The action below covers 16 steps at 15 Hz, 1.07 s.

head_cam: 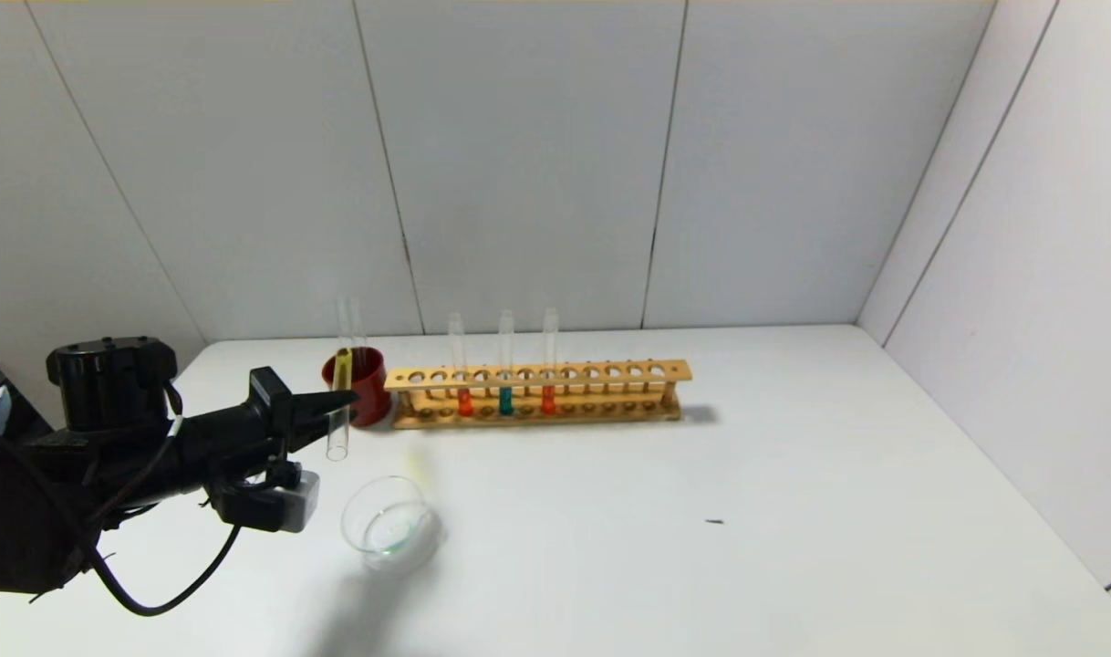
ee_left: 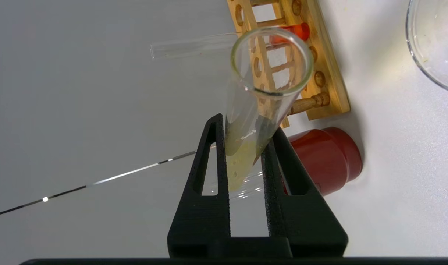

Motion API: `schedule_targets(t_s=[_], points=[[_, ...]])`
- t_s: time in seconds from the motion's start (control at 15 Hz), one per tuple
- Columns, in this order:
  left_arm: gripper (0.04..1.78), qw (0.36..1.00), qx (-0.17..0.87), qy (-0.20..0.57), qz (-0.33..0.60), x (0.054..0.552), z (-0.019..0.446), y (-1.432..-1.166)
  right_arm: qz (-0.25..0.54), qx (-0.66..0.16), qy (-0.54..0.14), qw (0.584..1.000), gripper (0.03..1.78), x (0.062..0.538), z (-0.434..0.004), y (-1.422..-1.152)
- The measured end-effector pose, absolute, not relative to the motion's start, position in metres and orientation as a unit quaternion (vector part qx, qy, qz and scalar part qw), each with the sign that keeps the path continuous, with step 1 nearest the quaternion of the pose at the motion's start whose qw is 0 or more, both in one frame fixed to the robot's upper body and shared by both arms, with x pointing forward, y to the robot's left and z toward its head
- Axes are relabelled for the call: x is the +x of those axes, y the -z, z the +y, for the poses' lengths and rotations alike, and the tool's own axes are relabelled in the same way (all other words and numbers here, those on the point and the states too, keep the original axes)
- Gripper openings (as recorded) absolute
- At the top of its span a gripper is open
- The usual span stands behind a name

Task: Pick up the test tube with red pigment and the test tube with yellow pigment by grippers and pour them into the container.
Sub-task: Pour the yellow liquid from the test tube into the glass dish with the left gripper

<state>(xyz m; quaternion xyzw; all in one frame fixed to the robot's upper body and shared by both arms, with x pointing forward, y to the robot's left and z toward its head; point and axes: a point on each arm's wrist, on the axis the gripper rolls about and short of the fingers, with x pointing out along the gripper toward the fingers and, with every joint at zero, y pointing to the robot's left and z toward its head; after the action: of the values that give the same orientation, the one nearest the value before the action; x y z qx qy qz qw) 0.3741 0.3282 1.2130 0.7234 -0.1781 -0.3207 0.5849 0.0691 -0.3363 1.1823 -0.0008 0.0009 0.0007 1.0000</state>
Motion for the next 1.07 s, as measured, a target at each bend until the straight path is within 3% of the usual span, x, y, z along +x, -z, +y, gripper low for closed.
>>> schedule_targets(t_s=[1.07], points=[[0.31, 0.548, 0.758, 0.294, -0.196, 0.3799, 0.3286, -1.2195, 0.001, -0.001, 0.000, 1.000, 1.75, 0.0691, -0.3363, -1.1823]])
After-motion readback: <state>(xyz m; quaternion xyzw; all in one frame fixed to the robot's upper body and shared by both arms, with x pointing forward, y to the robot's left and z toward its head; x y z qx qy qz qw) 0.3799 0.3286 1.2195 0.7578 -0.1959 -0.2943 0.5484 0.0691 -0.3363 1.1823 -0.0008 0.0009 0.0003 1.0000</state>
